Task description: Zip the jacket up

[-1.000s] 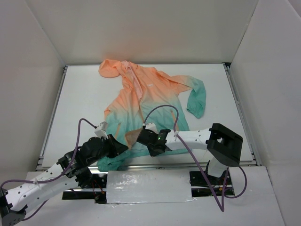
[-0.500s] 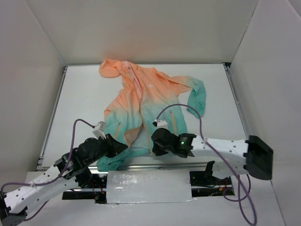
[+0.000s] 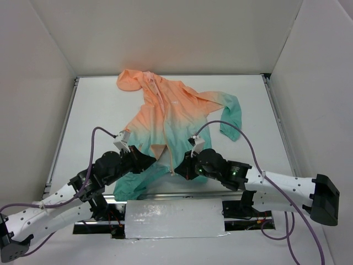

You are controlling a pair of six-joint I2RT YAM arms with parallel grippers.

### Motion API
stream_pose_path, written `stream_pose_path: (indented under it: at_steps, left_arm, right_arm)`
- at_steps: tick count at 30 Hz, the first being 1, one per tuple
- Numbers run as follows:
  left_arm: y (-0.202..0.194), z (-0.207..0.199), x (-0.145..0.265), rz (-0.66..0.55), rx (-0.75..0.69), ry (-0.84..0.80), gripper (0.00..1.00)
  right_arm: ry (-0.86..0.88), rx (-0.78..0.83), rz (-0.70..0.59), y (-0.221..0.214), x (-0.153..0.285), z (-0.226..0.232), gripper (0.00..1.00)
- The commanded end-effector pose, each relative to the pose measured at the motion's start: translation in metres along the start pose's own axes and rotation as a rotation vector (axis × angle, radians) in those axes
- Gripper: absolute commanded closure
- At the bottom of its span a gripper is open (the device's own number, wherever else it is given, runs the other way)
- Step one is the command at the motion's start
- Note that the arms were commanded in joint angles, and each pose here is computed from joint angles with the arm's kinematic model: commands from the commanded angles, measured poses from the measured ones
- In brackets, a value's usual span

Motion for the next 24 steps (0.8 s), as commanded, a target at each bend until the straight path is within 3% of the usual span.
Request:
stream_pose_path:
  at_steps: [1, 3, 6, 7, 9, 13, 19, 21, 24]
  left_arm:
    - [0.023, -0.016, -0.002, -0.088, -0.015, -0.017, 1.00]
    - [0.023, -0.007, -0.003, -0.096, -0.013, 0.018, 1.00]
    - [0.021, 0.007, -0.003, -0.110, -0.003, 0.062, 1.00]
    - [0.021, 0.008, -0.003, -0.113, -0.003, 0.062, 1.00]
    - [0.018, 0.013, -0.003, -0.112, 0.003, 0.066, 1.00]
    - [0.015, 0.016, -0.002, -0.107, 0.017, 0.057, 1.00]
    - [0.010, 0.023, -0.001, -0.094, 0.015, 0.072, 1.00]
    - [0.009, 0.023, 0.000, -0.090, 0.014, 0.067, 1.00]
    - [0.007, 0.025, 0.001, -0.088, 0.015, 0.069, 1.00]
  right_arm:
    - [0.047, 0.045, 0.011, 0.014, 0.004, 0.013, 0.98]
    - [0.123, 0.039, 0.037, 0.009, 0.014, 0.023, 0.90]
    - [0.159, 0.026, 0.036, 0.007, 0.027, 0.024, 0.87]
    - [0.151, 0.022, 0.031, 0.009, 0.028, 0.021, 0.87]
    - [0.116, 0.012, 0.036, 0.007, 0.027, 0.011, 0.98]
    - [0.109, 0.005, 0.103, -0.010, 0.017, 0.001, 1.00]
    - [0.239, 0.016, 0.176, -0.026, 0.009, 0.016, 0.72]
    - [0.193, 0.016, 0.202, -0.031, 0.001, 0.007, 0.73]
    - [0.157, 0.016, 0.244, -0.042, -0.008, -0.002, 0.85]
Point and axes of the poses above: each gripper's point midway between its finger pads, its own x axis back along the fingers, its own z axis along the line the jaws close on, y = z × x, the point moved 1 cm from there along x, back along the fingers, and after that the axes turned 8 degrees about x, right-handed, at the moved point
